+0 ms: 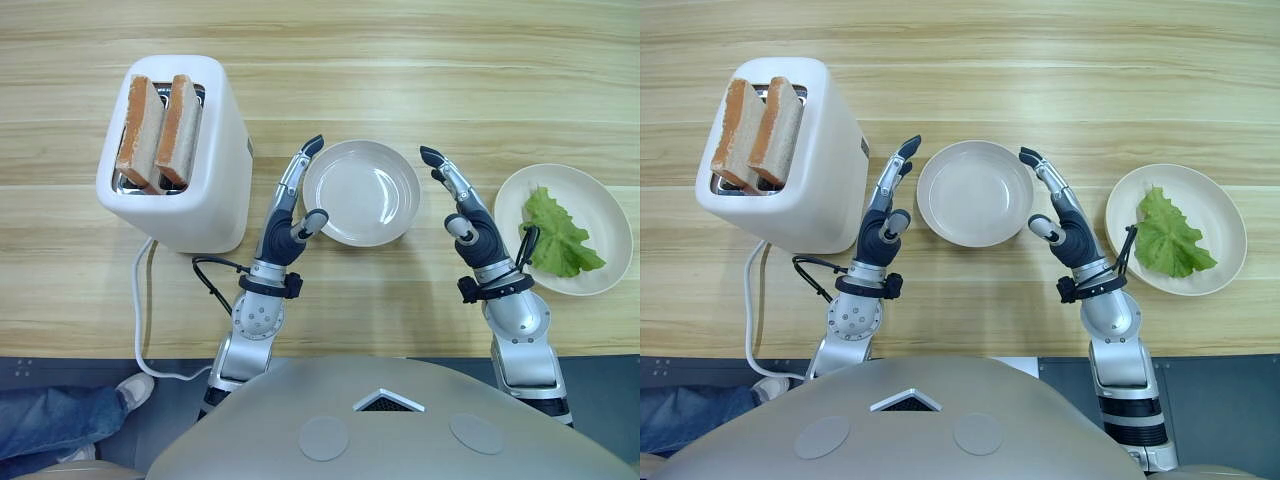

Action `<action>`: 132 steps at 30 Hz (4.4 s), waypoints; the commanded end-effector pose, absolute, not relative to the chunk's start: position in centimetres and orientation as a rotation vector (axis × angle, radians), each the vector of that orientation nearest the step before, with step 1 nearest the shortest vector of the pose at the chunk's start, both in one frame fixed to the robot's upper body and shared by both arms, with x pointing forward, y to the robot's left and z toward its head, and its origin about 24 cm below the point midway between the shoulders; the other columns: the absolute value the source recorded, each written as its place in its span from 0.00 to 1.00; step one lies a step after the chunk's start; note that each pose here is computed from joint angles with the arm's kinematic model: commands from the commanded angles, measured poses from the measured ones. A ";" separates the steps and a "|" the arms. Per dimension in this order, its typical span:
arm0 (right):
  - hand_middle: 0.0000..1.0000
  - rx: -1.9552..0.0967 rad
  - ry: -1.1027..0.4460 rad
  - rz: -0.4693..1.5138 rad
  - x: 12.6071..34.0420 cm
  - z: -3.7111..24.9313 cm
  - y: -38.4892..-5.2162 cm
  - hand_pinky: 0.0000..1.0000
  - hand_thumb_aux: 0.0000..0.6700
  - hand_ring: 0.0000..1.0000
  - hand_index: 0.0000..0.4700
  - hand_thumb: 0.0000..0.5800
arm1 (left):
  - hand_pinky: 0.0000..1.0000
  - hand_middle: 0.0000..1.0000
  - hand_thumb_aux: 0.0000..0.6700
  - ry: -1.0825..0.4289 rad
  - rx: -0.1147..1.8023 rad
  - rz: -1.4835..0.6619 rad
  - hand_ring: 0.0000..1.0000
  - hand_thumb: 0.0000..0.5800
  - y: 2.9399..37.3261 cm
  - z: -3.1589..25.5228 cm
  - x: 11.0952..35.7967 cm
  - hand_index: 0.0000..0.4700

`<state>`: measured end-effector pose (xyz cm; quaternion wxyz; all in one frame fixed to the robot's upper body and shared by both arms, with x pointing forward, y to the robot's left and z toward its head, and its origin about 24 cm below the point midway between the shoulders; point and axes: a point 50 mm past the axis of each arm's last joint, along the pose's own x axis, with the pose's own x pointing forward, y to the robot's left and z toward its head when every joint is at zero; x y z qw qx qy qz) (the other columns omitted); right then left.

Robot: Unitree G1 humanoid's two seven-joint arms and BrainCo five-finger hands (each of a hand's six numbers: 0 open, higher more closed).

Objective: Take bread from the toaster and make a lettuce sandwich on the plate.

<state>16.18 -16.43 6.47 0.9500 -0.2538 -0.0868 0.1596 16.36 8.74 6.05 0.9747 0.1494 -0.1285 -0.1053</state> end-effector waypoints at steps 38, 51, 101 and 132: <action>0.00 -0.560 -0.136 0.302 15.8 6.2 -17.0 0.00 0.00 0.00 0.00 0.00 | 0.00 0.00 0.17 -0.057 1.276 0.478 0.00 0.31 24.9 10.4 15.4 0.17; 0.00 -0.570 -0.131 0.286 16.0 6.1 -17.5 0.00 0.00 0.00 0.00 0.00 | 0.00 0.00 1.00 -0.075 1.308 0.493 0.00 1.00 24.6 10.0 15.6 1.00; 0.00 -1.582 0.322 0.072 17.8 4.1 -35.9 0.00 0.04 0.00 0.04 0.08 | 1.00 1.00 1.00 -0.172 -0.020 -0.192 1.00 1.00 0.9 5.9 22.6 1.00; 0.00 -1.626 0.259 0.191 17.1 2.1 -35.4 0.00 1.00 0.00 1.00 1.00 | 1.00 1.00 1.00 -0.017 0.297 -0.116 1.00 1.00 3.2 0.7 24.6 1.00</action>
